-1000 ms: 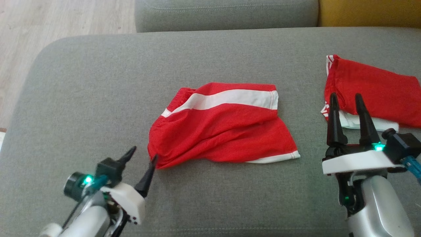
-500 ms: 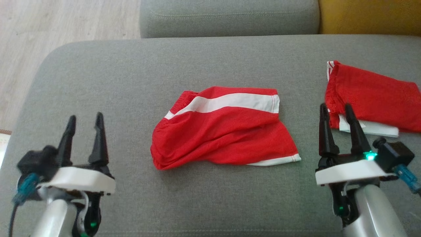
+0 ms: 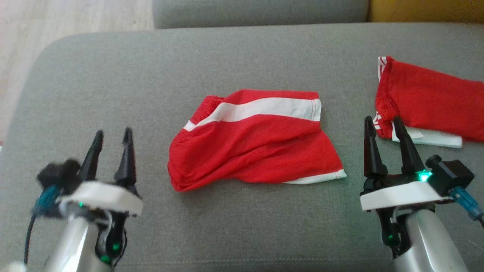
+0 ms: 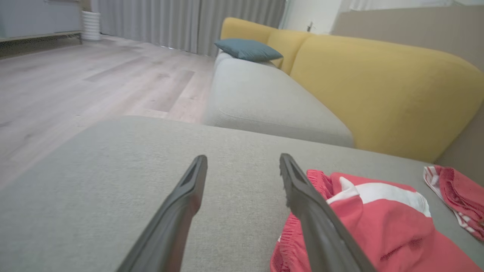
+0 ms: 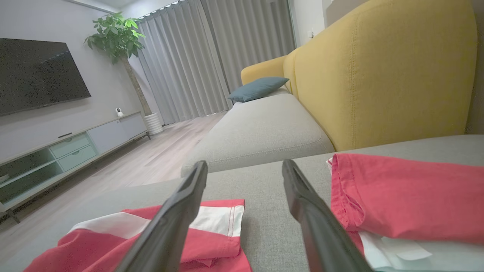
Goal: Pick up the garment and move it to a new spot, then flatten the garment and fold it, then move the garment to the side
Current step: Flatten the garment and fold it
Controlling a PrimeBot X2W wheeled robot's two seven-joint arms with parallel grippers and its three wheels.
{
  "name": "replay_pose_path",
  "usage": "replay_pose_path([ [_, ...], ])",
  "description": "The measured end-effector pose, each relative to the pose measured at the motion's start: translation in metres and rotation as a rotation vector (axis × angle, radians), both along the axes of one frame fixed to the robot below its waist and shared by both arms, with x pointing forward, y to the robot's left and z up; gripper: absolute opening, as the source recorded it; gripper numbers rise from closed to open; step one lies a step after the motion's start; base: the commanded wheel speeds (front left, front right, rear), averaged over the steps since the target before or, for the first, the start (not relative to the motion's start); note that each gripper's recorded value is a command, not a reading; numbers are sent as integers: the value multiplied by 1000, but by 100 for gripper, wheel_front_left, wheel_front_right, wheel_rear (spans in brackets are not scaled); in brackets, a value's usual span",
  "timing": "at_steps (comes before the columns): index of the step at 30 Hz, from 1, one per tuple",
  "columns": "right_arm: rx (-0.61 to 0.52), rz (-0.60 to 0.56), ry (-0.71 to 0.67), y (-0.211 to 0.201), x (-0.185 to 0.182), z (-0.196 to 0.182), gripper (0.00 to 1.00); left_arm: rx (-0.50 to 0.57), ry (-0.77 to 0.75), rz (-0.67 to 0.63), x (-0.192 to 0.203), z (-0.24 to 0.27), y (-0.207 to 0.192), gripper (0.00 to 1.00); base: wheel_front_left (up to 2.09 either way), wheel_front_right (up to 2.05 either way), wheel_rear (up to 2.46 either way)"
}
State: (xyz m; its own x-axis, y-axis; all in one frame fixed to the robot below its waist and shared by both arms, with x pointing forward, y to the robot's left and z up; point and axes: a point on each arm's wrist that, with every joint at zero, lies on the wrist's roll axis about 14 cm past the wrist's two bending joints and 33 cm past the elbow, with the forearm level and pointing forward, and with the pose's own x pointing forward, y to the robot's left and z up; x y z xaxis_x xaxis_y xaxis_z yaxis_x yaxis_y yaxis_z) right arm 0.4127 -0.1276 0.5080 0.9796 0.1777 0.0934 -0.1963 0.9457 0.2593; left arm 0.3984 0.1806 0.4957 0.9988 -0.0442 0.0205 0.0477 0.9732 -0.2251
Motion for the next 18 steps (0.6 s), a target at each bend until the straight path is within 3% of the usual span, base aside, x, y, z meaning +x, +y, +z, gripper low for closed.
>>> replay_pose_path([
  [9, -16, -23, 40, -9, 13, -17, 100, 55, 136, -296, 50, -24, -66, 100, 0, 0, 0],
  [18, -24, -40, 58, -15, 16, -25, 100, 97, 255, -401, 50, -59, -91, 100, 0, 0, 0],
])
